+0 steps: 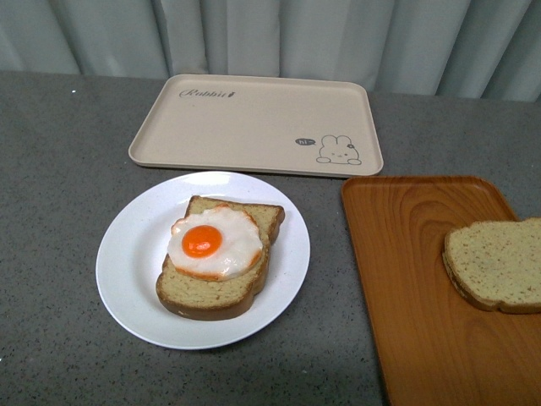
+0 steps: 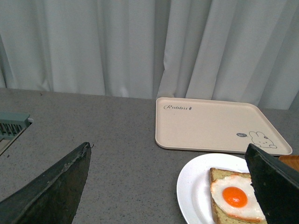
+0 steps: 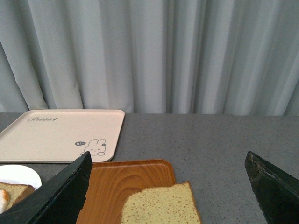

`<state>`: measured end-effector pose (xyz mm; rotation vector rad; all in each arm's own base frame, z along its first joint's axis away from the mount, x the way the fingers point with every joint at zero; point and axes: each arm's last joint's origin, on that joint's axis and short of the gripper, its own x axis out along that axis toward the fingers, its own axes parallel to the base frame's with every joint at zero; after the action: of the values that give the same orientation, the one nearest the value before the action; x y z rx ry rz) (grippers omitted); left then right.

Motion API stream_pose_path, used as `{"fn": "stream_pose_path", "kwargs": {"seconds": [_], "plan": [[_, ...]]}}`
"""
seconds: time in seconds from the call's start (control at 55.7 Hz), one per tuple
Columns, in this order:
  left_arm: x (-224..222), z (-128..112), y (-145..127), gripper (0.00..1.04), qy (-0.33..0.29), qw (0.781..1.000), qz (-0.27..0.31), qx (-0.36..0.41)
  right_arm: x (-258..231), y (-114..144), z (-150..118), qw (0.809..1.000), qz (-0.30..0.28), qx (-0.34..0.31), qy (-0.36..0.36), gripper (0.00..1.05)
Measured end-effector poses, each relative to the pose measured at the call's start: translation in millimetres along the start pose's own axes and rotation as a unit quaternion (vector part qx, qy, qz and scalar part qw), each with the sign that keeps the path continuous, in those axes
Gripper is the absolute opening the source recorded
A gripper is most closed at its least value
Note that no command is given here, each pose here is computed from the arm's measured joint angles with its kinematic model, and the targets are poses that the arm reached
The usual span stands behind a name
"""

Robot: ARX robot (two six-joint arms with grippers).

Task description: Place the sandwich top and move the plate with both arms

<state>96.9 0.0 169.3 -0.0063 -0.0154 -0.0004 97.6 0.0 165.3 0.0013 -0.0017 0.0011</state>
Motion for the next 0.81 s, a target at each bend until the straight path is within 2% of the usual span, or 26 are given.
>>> {"fn": "stream_pose_path", "kwargs": {"seconds": [0.808], "plan": [[0.0, 0.0, 0.0, 0.98, 0.0, 1.0, 0.0, 0.0, 0.0, 0.0, 0.0, 1.0, 0.0, 0.0, 0.0, 0.96]]}}
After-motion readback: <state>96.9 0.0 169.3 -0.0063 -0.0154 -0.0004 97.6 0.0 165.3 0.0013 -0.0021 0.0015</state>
